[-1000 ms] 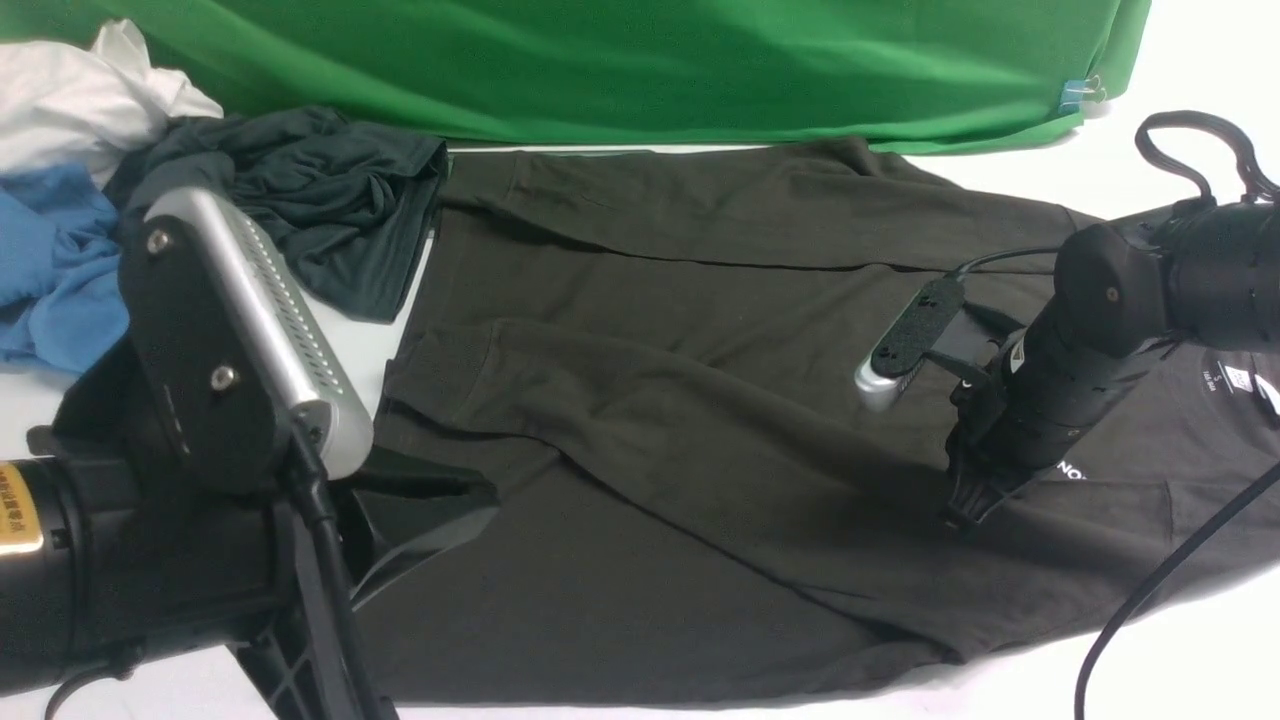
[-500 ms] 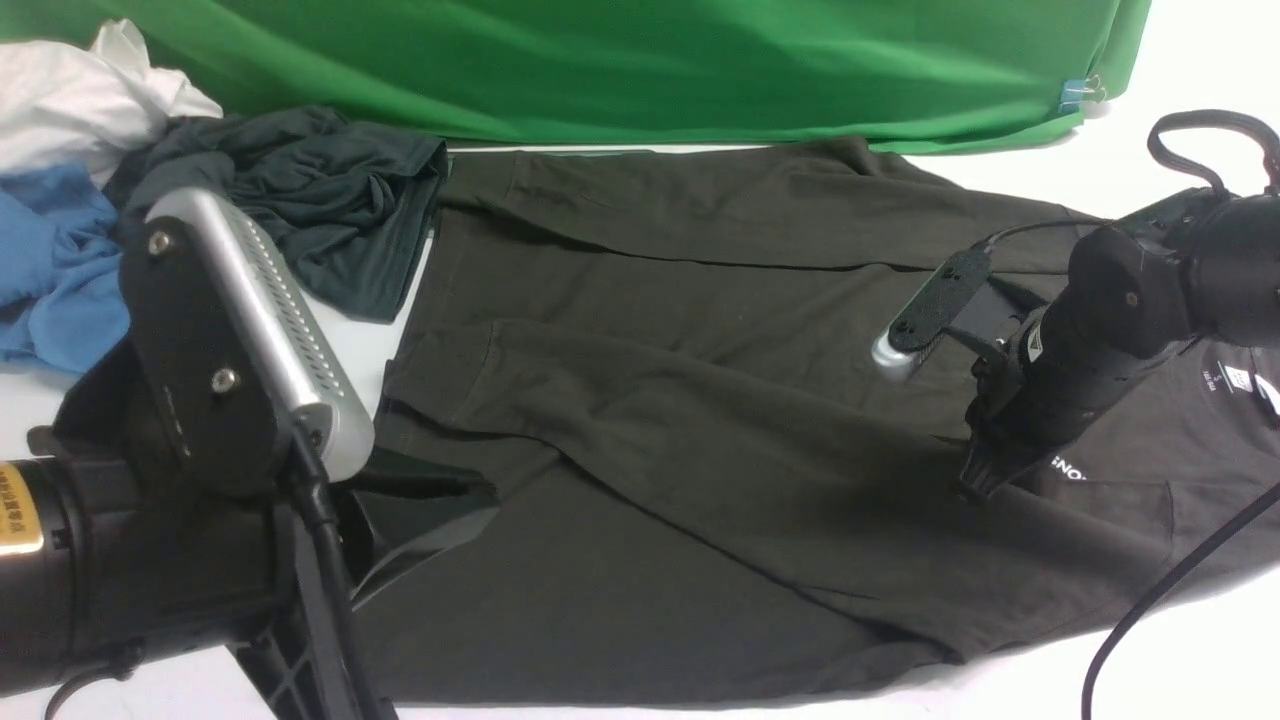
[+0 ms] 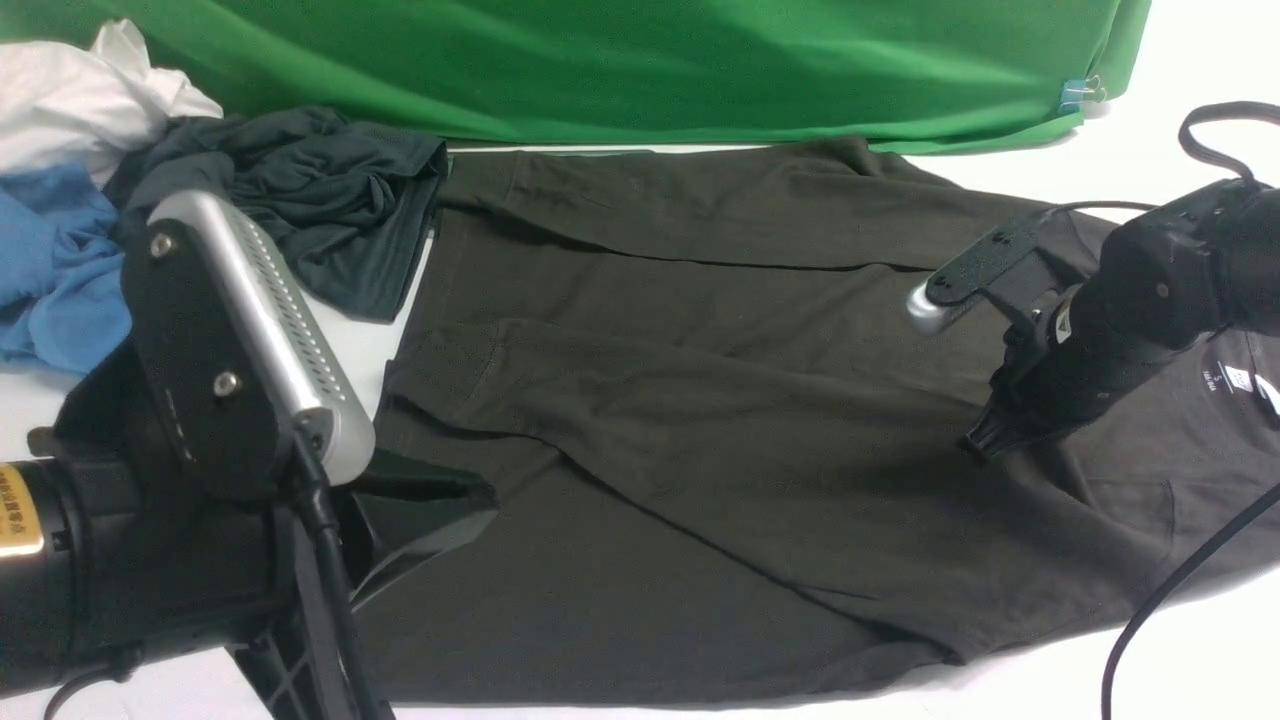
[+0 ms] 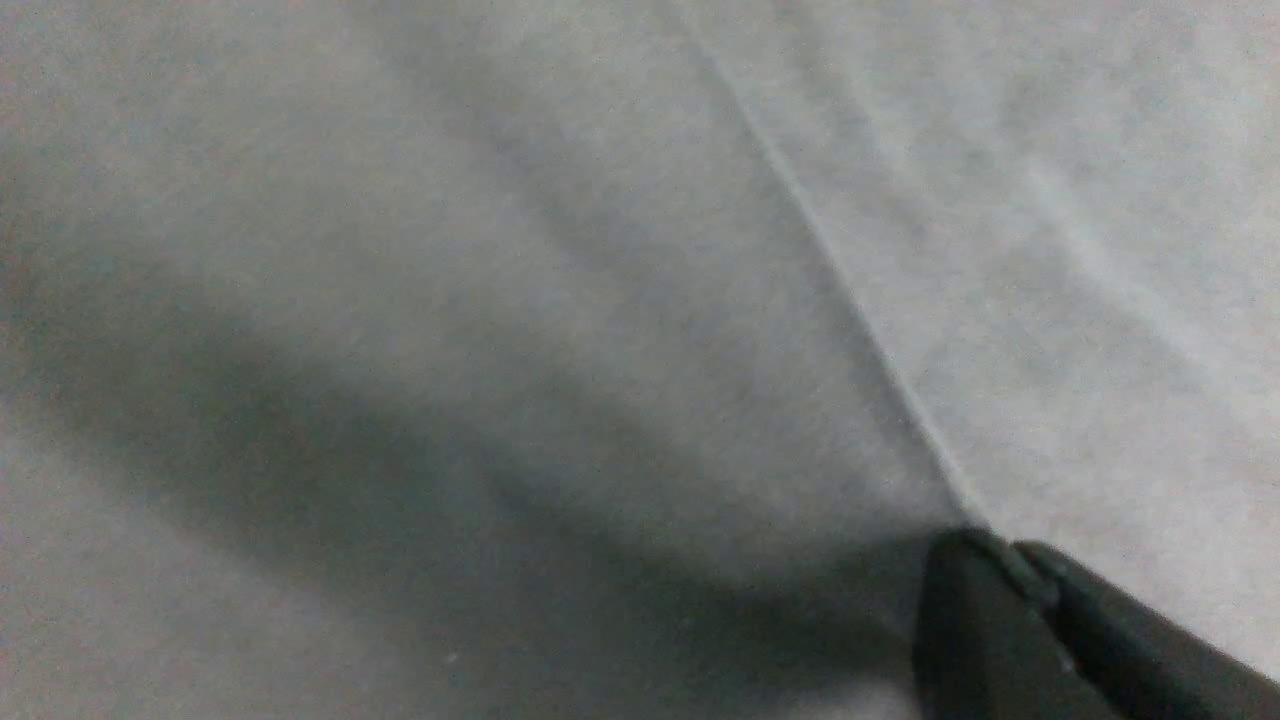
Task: Fold a long-sleeved shirt on a white desktop.
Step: 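Grab the top left corner of the dark shirt with the left gripper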
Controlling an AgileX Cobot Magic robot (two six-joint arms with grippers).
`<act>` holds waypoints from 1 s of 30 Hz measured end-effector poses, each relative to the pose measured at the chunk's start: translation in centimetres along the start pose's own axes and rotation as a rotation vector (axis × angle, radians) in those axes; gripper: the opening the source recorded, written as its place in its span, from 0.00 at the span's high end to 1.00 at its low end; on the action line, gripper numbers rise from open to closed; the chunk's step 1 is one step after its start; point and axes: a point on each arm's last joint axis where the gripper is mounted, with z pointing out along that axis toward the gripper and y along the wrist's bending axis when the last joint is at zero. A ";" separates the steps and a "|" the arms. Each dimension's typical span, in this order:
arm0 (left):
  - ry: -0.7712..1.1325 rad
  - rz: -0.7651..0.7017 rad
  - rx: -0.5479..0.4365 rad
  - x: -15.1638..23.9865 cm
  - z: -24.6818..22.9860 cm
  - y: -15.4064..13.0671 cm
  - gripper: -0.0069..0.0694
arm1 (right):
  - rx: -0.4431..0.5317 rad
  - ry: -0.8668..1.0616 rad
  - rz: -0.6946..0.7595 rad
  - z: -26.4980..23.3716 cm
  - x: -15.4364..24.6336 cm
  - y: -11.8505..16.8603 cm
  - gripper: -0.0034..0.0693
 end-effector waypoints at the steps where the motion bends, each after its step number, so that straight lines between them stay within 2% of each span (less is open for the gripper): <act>1: 0.000 0.000 0.000 0.0 0.0 0.0 0.89 | 0.001 -0.006 0.002 0.0 0.0 0.0 0.91; 7: 0.003 0.008 -0.001 0.0 0.0 0.0 0.89 | 0.011 -0.050 0.005 0.0 -0.4 -0.2 0.91; 11: 0.005 0.011 0.000 0.0 0.0 0.0 0.89 | 0.015 -0.073 0.005 0.0 -0.6 -0.2 0.87; 14: 0.008 0.011 0.003 0.1 0.0 0.0 0.89 | 0.015 -0.073 0.005 0.0 -0.6 -0.2 0.66; 15: 0.009 0.011 0.004 0.1 0.0 0.0 0.89 | 0.016 -0.073 0.004 -0.1 -0.6 -0.2 0.63; 16: 0.016 0.013 0.009 0.1 0.0 -0.1 0.89 | 0.015 -0.067 0.008 -0.2 -0.6 -0.2 0.53; 18: 0.033 0.019 0.018 0.3 0.0 -0.2 0.89 | 0.018 -0.068 0.031 -0.9 -0.5 -0.4 0.40; 20: 0.051 0.017 0.021 0.5 0.0 -0.2 0.89 | 0.028 -0.082 0.068 -2.0 -0.5 -0.7 0.36; 25: 0.070 -0.077 0.004 0.6 0.0 -0.1 0.89 | 0.046 -0.084 0.170 -4.9 0.2 -1.5 0.43; 30: 0.100 -0.182 -0.016 0.7 0.4 0.2 0.89 | 0.019 -0.003 0.233 -7.0 1.4 -1.3 0.66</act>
